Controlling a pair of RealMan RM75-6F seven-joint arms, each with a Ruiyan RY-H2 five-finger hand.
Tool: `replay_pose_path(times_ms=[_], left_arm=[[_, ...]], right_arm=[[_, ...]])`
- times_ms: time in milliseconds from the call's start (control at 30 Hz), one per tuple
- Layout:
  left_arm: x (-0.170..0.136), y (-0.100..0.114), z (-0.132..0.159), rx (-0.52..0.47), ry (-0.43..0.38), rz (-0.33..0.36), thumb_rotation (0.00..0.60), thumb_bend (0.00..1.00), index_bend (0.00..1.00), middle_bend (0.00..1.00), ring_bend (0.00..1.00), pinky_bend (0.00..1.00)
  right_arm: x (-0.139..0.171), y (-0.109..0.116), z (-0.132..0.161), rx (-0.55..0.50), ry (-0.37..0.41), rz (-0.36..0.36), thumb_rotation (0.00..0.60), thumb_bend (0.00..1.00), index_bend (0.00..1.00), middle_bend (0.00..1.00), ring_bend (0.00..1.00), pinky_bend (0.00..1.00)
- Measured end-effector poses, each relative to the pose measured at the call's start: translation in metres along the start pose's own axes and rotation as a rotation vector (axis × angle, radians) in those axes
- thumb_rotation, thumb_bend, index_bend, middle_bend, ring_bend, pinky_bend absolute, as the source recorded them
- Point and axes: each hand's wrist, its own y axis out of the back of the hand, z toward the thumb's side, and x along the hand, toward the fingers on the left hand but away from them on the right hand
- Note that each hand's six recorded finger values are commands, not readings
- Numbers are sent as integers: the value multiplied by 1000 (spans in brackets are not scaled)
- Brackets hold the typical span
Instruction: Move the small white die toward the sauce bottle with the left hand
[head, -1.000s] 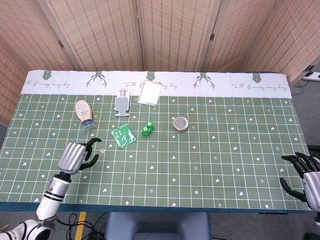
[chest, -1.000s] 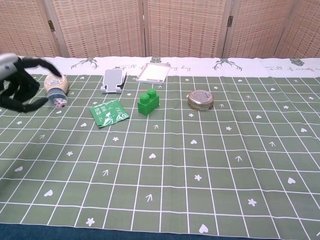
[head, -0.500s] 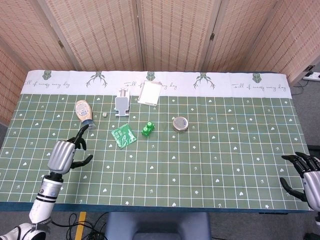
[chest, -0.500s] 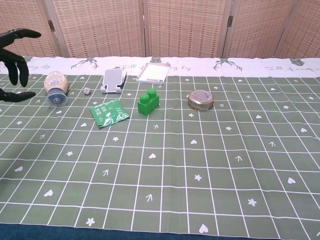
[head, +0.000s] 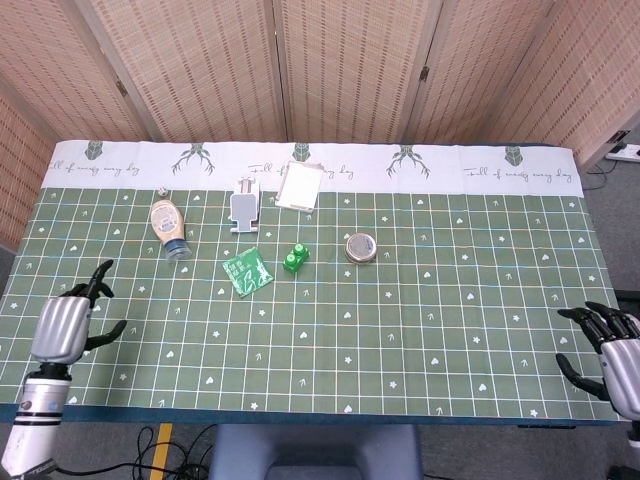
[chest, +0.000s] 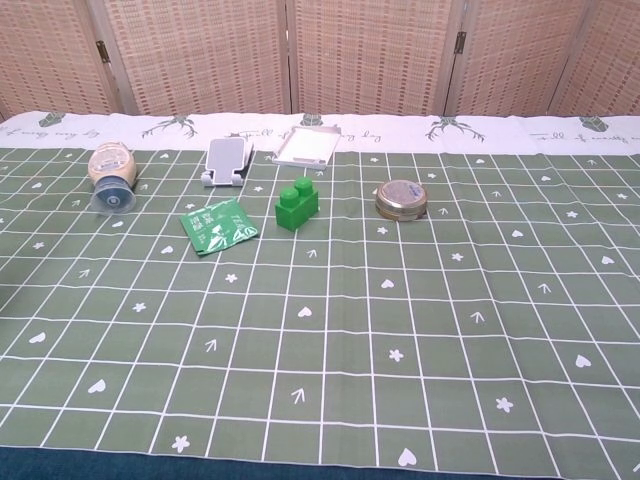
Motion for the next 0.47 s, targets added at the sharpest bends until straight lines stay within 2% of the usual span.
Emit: replay_pose_path(times_ms=[267,467], left_arm=[[-22,17,-30,31,70,41,600,246,117,445,409,544],[-33,21,-37,45,86,38,600,246,129,444,409,540]], right_arm=[[-2,-1,4,-4,7,2,600,249,277,301,190,210],[-3,-1,6,-3,16,3,600,249,277,302,190,210]])
